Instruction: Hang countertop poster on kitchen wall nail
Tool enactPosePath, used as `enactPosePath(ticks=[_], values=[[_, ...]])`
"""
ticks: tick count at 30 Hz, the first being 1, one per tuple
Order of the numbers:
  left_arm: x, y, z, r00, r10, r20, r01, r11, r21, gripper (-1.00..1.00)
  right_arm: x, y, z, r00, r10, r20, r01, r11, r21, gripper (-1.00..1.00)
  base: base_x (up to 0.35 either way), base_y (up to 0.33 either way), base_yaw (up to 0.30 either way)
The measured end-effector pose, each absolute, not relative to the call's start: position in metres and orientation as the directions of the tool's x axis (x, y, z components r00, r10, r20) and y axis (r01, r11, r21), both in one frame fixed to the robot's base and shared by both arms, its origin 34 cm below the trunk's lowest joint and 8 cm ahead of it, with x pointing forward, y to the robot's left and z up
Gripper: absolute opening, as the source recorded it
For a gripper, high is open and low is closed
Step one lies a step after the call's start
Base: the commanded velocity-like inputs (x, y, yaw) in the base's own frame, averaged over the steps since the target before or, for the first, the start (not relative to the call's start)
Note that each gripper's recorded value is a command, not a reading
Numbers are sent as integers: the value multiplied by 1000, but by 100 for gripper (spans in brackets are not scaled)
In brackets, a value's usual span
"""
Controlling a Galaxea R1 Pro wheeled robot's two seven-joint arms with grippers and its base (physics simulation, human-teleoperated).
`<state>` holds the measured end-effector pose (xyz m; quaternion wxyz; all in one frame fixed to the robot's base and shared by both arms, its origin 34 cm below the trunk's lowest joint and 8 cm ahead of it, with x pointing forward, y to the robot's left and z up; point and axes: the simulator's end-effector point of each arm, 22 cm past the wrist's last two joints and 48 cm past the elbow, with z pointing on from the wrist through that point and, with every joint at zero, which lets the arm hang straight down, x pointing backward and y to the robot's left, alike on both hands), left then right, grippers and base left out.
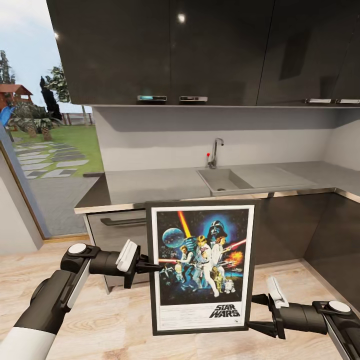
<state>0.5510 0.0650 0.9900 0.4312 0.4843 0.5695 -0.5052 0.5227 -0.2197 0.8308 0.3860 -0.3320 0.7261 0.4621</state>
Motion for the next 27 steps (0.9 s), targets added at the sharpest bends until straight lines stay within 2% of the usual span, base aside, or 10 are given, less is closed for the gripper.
enactPosePath(ticks=[3, 4, 21, 22, 23, 27], values=[[551, 65, 990, -159, 116, -980, 987, 20, -158, -100, 523, -220, 831, -482, -125, -867, -839, 352, 415, 100, 0, 0, 0], [551, 65, 990, -159, 116, -980, 987, 20, -158, -100, 523, -220, 831, -482, -125, -867, -839, 352, 415, -100, 0, 0, 0], [543, 64, 991, -156, 115, -981, 987, -15, -159, -100, 523, -220, 830, -479, -130, -868, -840, 356, 410, -100, 0, 0, 0], [543, 64, 991, -156, 115, -981, 987, -15, -159, 100, 523, -220, 830, -479, -130, -868, -840, 356, 410, -100, 0, 0, 0], [551, 64, 989, -155, 119, -981, 988, 19, -154, 100, 523, -220, 831, -479, -127, -869, -841, 351, 412, -100, 0, 0, 0], [550, 63, 990, -152, 120, -981, 988, 19, -151, 100, 523, -220, 831, -477, -127, -869, -841, 351, 411, -100, 0, 0, 0]])
